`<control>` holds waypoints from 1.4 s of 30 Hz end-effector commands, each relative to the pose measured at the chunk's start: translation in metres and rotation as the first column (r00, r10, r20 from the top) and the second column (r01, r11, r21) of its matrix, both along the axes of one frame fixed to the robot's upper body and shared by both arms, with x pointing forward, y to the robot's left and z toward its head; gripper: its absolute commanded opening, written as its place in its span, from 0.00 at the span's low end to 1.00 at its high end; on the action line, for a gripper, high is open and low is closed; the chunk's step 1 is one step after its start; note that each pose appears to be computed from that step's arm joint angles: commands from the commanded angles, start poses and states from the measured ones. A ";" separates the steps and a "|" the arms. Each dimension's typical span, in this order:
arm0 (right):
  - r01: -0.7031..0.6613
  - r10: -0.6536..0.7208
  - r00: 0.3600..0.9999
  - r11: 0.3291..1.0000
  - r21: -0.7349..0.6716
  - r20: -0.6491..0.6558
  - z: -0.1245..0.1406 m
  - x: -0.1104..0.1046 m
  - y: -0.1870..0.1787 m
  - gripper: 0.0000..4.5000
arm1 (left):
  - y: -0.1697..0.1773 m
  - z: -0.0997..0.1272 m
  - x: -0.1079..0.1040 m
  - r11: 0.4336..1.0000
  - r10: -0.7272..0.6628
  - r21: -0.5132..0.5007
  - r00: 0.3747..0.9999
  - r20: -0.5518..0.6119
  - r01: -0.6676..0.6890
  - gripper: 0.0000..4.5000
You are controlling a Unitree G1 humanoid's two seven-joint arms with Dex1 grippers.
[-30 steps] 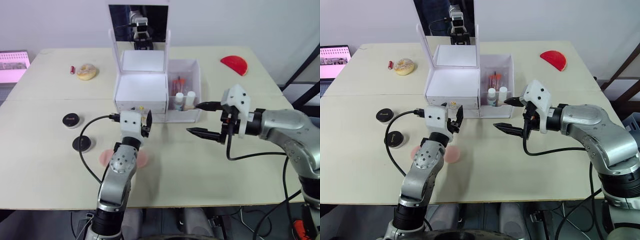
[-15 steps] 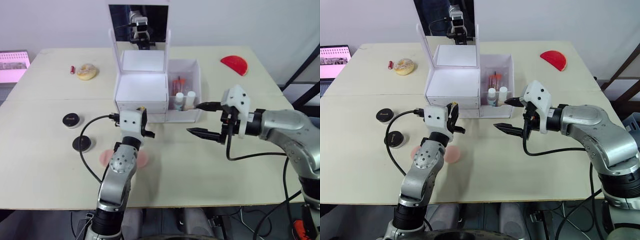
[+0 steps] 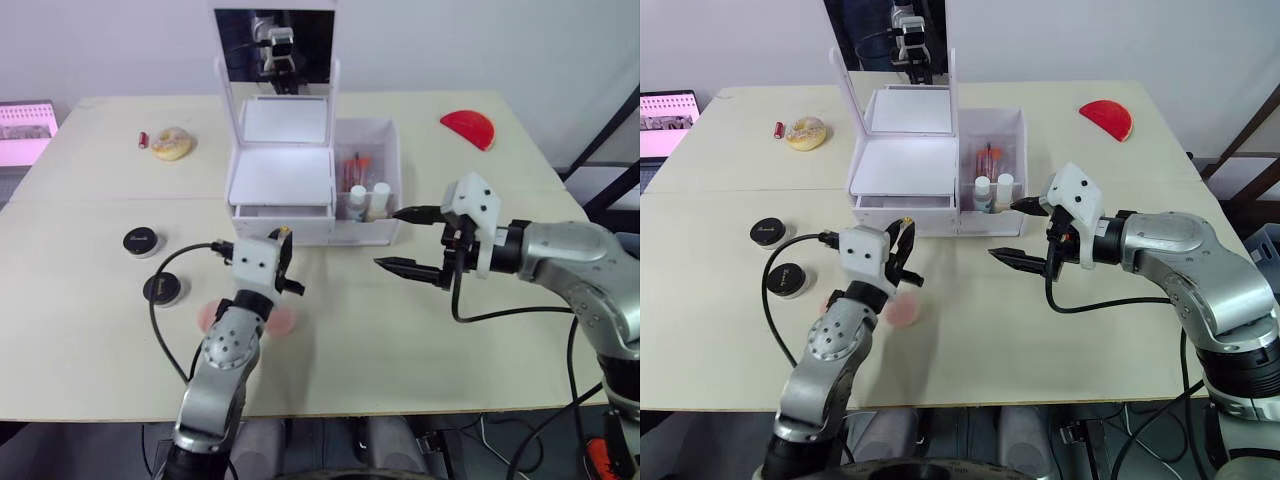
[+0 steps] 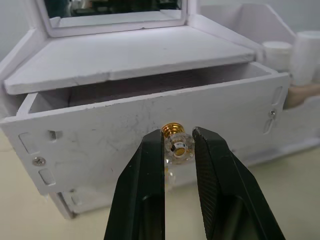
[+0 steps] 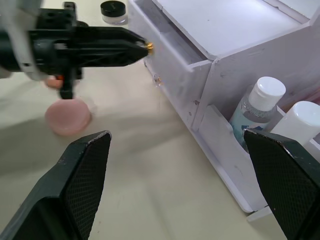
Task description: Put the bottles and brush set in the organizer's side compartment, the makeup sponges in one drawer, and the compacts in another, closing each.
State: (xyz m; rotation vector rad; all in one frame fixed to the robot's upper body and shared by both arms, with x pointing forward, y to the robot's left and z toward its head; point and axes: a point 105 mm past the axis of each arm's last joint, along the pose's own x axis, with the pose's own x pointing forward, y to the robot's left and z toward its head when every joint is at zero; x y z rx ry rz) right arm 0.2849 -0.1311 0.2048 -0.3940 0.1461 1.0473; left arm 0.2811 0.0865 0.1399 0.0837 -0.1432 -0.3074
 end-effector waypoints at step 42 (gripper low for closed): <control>-0.040 0.041 0.997 0.999 -0.021 0.066 0.013 0.005 -0.006 1.00 | 0.036 0.000 -0.104 0.945 -0.327 -0.036 0.931 -0.161 0.326 0.99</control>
